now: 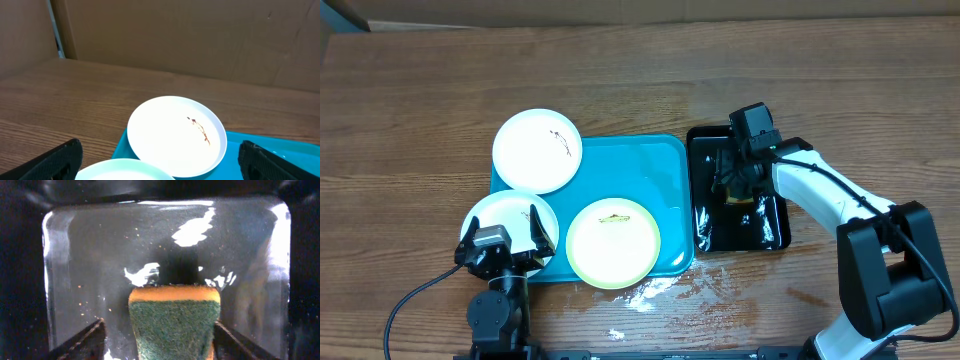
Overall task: Clean dirty plates on tray and stack at the side
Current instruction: 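Move the left gripper to the yellow plate and grip its rim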
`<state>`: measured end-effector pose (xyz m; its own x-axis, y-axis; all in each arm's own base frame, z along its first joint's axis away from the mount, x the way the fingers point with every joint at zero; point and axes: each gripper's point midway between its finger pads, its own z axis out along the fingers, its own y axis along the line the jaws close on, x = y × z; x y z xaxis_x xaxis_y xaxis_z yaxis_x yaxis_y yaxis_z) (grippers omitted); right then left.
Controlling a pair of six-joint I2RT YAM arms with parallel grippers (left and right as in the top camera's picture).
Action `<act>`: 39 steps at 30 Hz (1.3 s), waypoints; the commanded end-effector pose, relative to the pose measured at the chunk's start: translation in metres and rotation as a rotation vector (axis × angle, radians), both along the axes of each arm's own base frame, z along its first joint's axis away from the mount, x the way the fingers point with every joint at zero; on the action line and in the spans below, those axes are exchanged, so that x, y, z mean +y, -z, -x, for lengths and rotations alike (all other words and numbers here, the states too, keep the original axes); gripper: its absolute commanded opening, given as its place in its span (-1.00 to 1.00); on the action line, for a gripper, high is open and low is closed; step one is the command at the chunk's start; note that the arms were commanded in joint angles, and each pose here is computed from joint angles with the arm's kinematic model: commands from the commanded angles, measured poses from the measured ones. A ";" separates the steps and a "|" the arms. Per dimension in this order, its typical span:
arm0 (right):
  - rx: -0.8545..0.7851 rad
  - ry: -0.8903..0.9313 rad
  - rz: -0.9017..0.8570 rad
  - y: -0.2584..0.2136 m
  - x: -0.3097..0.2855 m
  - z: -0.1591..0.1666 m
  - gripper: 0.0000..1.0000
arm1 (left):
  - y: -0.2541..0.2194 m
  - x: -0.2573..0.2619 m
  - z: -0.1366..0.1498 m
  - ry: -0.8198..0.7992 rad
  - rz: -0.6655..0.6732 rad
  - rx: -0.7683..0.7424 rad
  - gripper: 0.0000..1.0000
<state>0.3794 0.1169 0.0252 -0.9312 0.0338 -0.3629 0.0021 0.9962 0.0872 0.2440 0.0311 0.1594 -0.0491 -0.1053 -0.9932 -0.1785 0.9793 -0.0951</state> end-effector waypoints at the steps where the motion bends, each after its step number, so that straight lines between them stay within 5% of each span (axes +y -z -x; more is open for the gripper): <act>1: 0.008 0.001 0.005 0.005 -0.002 0.003 0.47 | -0.001 -0.001 0.000 -0.001 0.013 -0.009 1.00; 8: 0.011 0.004 0.005 0.006 -0.002 0.003 0.54 | -0.025 -0.003 -0.001 0.015 0.014 -0.109 1.00; 15: 0.009 0.004 0.004 0.005 -0.002 0.003 0.56 | -0.108 -0.052 0.017 0.298 0.094 -0.163 1.00; 17: 0.007 0.004 0.004 0.005 -0.002 0.002 0.57 | -0.130 -0.065 0.021 0.372 0.127 -0.043 1.00; 18: 0.009 0.004 0.004 0.005 -0.002 0.003 0.57 | -0.134 -0.083 0.019 0.466 0.167 0.148 1.00; 24: 0.011 0.004 0.005 0.006 -0.002 0.003 0.61 | -0.114 -0.137 0.009 0.748 0.452 0.683 1.00; 27: 0.011 0.004 0.005 0.006 -0.002 0.003 0.62 | -0.104 -0.143 -0.009 0.764 0.533 0.763 0.99; 30: 0.012 0.004 0.005 0.006 -0.002 0.003 0.64 | -0.110 -0.168 -0.030 0.973 0.605 0.736 1.00; 31: 0.012 0.004 0.005 0.006 -0.002 0.003 0.64 | -0.112 -0.175 -0.033 1.041 0.639 0.733 0.92; 32: 0.012 0.004 0.005 0.006 -0.002 0.003 0.64 | -0.107 -0.177 -0.037 1.054 0.671 0.753 0.49; 36: 0.011 0.004 0.005 0.006 -0.002 0.003 0.64 | -0.045 -0.158 -0.041 0.692 0.721 1.013 -0.19; 39: 0.012 0.004 0.005 0.006 -0.002 0.004 0.65 | -0.015 -0.143 -0.025 0.474 0.614 1.143 -0.18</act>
<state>0.3773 0.1165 0.0221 -0.9337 0.0341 -0.3565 0.0035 0.9963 0.0863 0.2721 -0.1299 0.1944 -0.9616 -0.1868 -0.2011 0.0151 0.6956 -0.7183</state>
